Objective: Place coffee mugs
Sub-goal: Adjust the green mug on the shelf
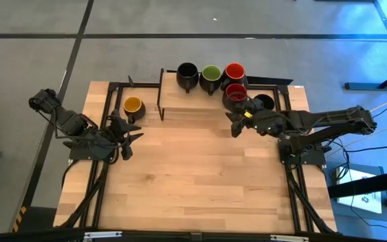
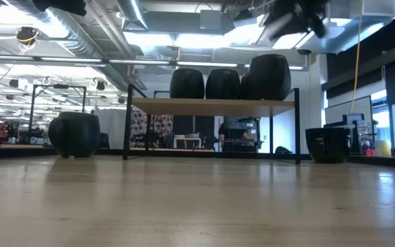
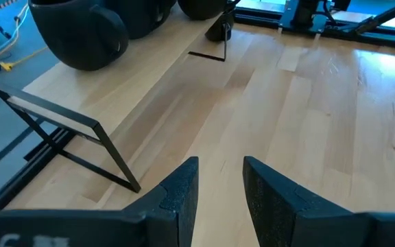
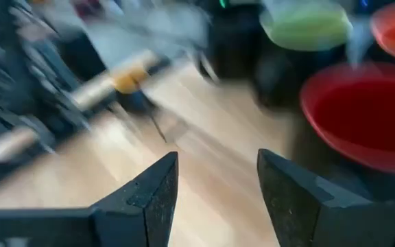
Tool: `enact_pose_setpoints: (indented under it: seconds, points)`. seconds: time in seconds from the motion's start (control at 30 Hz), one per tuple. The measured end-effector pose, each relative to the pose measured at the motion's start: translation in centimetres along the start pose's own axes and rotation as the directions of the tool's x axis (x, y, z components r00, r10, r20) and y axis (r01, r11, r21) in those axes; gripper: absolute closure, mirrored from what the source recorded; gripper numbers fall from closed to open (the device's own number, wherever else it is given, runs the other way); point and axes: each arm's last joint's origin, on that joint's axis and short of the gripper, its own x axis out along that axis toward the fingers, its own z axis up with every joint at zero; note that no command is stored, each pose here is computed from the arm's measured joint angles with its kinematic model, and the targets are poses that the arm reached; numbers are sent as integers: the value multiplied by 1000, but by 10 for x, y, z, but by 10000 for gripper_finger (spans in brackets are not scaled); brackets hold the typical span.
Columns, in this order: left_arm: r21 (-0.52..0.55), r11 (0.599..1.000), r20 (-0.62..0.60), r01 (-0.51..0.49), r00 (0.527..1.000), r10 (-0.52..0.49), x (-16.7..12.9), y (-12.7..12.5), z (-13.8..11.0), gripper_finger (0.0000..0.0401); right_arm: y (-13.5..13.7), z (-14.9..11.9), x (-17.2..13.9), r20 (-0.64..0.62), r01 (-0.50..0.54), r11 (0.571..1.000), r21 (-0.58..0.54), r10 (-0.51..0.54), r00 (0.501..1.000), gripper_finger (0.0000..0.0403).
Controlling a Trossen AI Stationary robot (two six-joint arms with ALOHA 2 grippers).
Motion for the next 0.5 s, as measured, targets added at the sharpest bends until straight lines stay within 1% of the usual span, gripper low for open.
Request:
enact_pose_setpoints:
  seconds: [0.07,0.13,0.2,0.27,0.33,0.4,0.5]
  points:
    - [9,1000,0,-1,1000,1,0,0,0,291,9,8,3,79,-57,998,-32,59,995,215]
    - [22,1000,3,-3,1000,3,0,0,0,291,15,14,5,137,-84,993,-79,94,986,215]
    - [35,999,4,-5,1000,5,0,0,0,291,20,18,8,160,-83,986,-148,106,981,216]
    - [35,999,4,-5,1000,5,0,0,0,291,26,27,13,160,-58,973,-222,95,982,222]
    - [35,999,4,-6,1000,6,0,0,0,291,32,38,18,138,-25,955,-294,68,988,233]
    - [36,999,9,-11,1000,11,0,0,0,291,35,51,24,98,18,936,-353,18,995,250]
    - [37,999,19,-26,1000,25,0,1,0,291,36,71,37,-13,53,906,-420,-64,998,287]
